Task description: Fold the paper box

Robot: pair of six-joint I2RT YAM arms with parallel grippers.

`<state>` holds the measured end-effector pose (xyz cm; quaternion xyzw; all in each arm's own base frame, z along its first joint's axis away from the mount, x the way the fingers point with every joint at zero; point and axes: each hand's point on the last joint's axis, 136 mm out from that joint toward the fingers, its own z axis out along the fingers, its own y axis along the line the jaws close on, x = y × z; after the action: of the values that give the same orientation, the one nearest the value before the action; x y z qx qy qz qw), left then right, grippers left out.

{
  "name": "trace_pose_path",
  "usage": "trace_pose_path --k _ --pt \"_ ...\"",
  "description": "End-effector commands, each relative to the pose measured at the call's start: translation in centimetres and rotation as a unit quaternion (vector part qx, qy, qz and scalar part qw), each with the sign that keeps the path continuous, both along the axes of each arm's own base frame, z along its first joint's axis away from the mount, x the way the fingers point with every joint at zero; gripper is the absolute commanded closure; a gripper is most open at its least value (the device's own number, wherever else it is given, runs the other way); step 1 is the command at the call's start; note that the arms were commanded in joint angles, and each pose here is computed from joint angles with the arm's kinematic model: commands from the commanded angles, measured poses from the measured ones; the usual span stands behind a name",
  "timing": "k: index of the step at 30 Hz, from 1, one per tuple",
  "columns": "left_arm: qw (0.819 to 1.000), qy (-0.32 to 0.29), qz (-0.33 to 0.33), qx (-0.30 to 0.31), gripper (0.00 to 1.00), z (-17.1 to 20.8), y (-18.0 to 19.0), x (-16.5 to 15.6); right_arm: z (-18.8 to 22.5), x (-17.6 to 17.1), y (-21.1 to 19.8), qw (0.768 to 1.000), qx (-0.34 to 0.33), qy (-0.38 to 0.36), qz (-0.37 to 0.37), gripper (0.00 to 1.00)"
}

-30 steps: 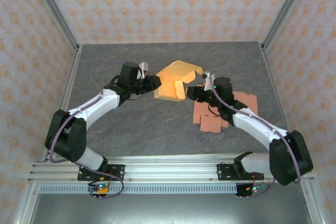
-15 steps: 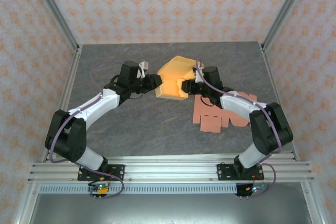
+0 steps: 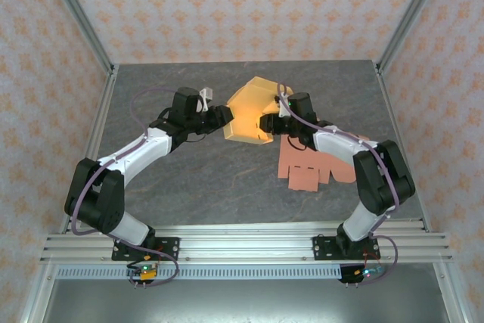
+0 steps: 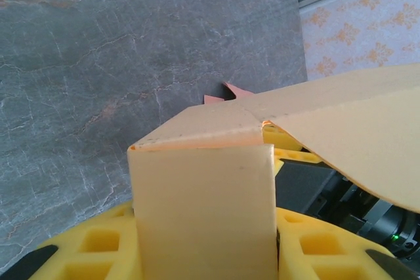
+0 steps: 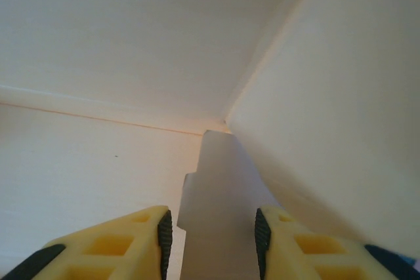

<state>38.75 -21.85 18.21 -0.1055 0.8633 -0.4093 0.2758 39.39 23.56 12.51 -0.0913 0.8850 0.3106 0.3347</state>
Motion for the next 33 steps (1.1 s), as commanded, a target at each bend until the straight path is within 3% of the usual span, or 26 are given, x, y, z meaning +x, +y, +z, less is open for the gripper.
trace_pose_path --k 1,8,14,25,30,33 --pt "0.999 -0.031 0.0 0.028 0.73 1.5 0.4 0.7 3.1 0.0 -0.8 1.0 0.008 -0.021 -0.009 0.56" --pt "0.999 -0.027 0.001 0.022 0.74 1.2 0.2 0.9 4.8 -0.6 -1.7 0.999 0.033 -0.018 -0.016 0.53" --pt "0.999 -0.035 0.002 0.004 0.74 1.9 0.0 0.9 3.1 -0.6 -3.3 0.998 0.043 0.004 -0.039 0.55" --pt "0.997 -0.03 0.015 -0.062 0.74 3.6 -0.7 0.9 3.5 1.1 -1.1 0.978 0.202 0.023 -0.054 0.54" --pt "0.997 -0.025 0.022 -0.069 0.74 3.4 -0.6 0.9 3.6 1.1 -1.0 0.975 0.214 0.026 -0.056 0.56" --pt "0.997 -0.025 0.022 -0.063 0.75 3.2 -0.5 0.7 4.1 1.0 -0.9 0.974 0.219 0.017 -0.05 0.62"
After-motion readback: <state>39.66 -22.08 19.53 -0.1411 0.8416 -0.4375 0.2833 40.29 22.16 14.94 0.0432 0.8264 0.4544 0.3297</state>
